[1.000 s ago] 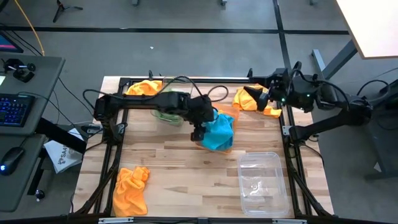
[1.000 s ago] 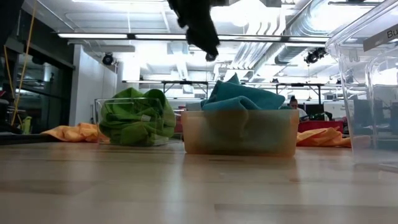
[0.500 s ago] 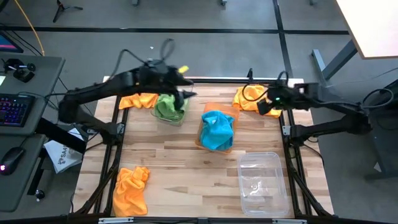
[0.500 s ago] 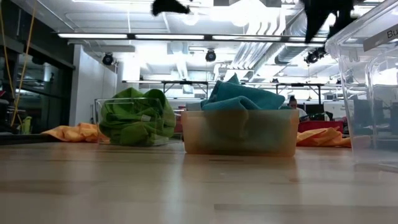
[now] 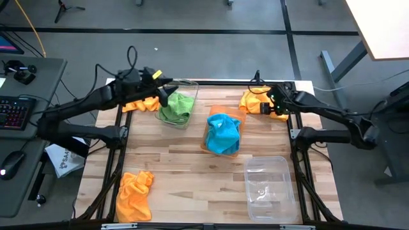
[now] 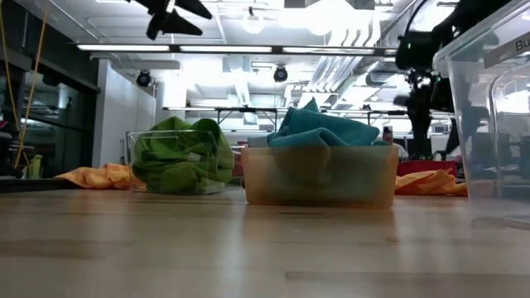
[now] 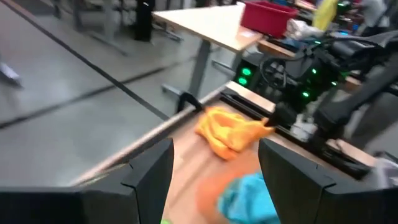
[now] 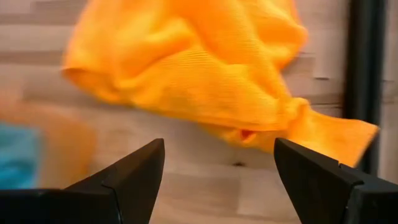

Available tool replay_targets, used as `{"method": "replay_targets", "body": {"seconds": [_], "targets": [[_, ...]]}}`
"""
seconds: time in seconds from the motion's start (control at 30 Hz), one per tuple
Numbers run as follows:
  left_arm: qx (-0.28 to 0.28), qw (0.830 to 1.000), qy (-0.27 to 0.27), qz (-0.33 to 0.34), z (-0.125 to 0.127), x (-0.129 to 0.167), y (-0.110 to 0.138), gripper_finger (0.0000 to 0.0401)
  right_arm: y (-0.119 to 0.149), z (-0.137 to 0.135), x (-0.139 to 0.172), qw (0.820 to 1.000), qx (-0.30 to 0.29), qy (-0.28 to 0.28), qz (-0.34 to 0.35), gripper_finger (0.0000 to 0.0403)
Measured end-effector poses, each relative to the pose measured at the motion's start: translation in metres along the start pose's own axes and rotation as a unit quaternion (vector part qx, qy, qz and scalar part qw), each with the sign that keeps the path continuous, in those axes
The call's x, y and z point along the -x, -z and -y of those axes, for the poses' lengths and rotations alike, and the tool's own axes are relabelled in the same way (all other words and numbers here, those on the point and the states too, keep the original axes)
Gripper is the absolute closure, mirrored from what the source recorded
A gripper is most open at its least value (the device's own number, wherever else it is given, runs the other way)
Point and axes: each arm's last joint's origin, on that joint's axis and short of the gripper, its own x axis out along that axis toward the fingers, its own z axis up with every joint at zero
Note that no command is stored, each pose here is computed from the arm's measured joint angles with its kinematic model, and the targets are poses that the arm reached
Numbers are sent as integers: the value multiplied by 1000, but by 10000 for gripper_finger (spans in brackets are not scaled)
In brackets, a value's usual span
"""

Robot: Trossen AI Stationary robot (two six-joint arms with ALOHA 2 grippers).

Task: Sort microfiber towel by color & place in baskets
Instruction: Put the top right orange microfiber cloth into the transparent white bin

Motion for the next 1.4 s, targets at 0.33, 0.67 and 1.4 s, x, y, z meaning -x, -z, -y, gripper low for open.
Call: {"method": "replay_targets", "body": {"seconds": [0.33,0.67,1.4], "targets": [[-94,994,-40,28,-20,9,-8,179,-20,-3,-47,996,-63,45,-41,104],[-118,992,-33,23,-41,8,-13,179,-14,-9,-86,986,-75,111,-102,114],[-108,983,0,147,-53,41,-39,179,-15,-57,73,996,53,3,78,398]]}}
